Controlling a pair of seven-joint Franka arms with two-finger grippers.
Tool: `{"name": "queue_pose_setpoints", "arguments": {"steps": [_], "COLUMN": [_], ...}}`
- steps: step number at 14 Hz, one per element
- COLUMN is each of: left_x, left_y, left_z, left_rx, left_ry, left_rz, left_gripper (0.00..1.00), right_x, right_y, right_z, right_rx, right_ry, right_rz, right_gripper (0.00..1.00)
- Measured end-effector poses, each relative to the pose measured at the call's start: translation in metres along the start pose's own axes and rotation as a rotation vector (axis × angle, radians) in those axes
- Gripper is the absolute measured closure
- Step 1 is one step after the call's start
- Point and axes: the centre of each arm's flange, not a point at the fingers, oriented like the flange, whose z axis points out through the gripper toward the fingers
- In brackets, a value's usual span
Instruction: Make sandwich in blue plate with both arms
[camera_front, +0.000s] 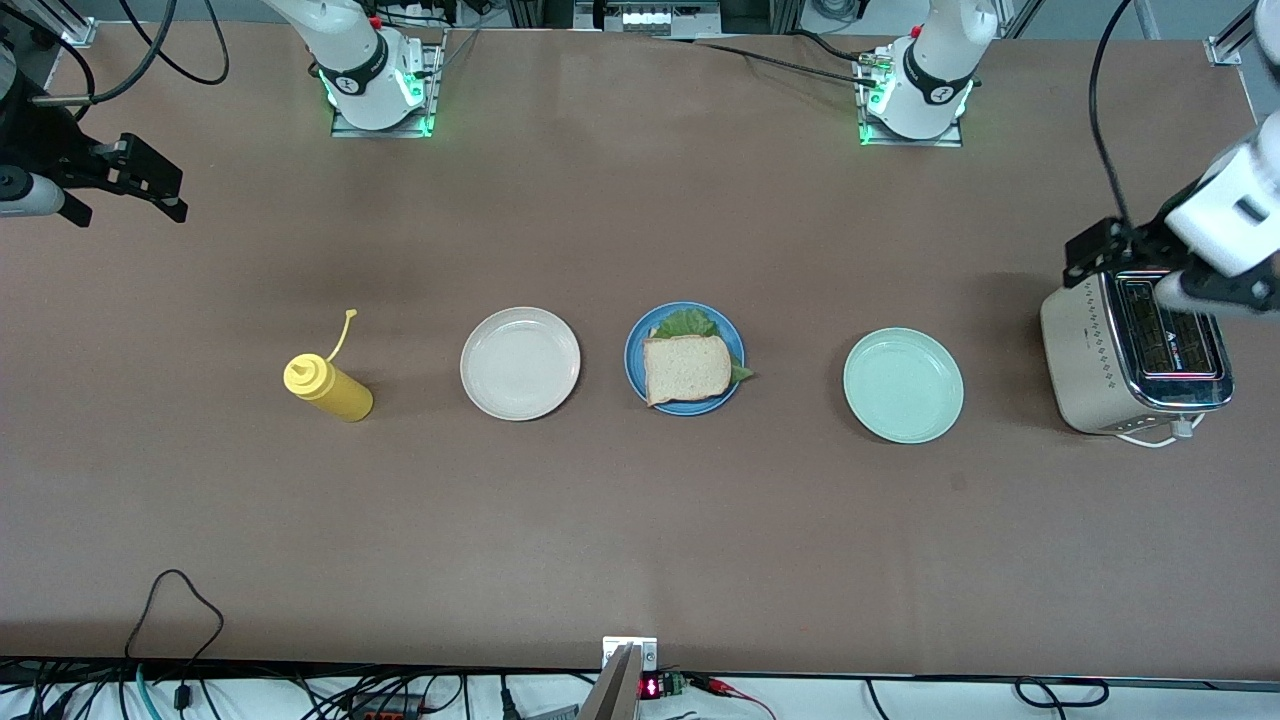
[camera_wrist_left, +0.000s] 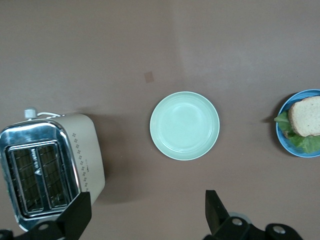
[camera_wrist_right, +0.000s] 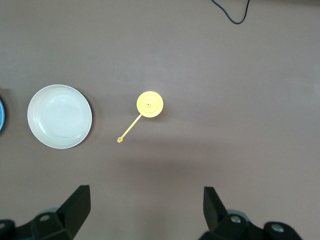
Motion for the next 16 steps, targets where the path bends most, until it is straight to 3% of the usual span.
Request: {"name": "queue_pose_setpoints", "arguments": {"steps": [16], "left_x": [-0.012], "left_y": [0.002], "left_z": [0.009], "left_rx": [-0.003], "left_ry": [-0.032], "left_rz": [0.002], "left_gripper": [0.0], "right_x": [-0.001], "right_y": [0.0], "right_z": [-0.004], "right_rx": [0.0], "right_ry": [0.003], "right_rz": [0.001], "right_gripper": [0.0]}}
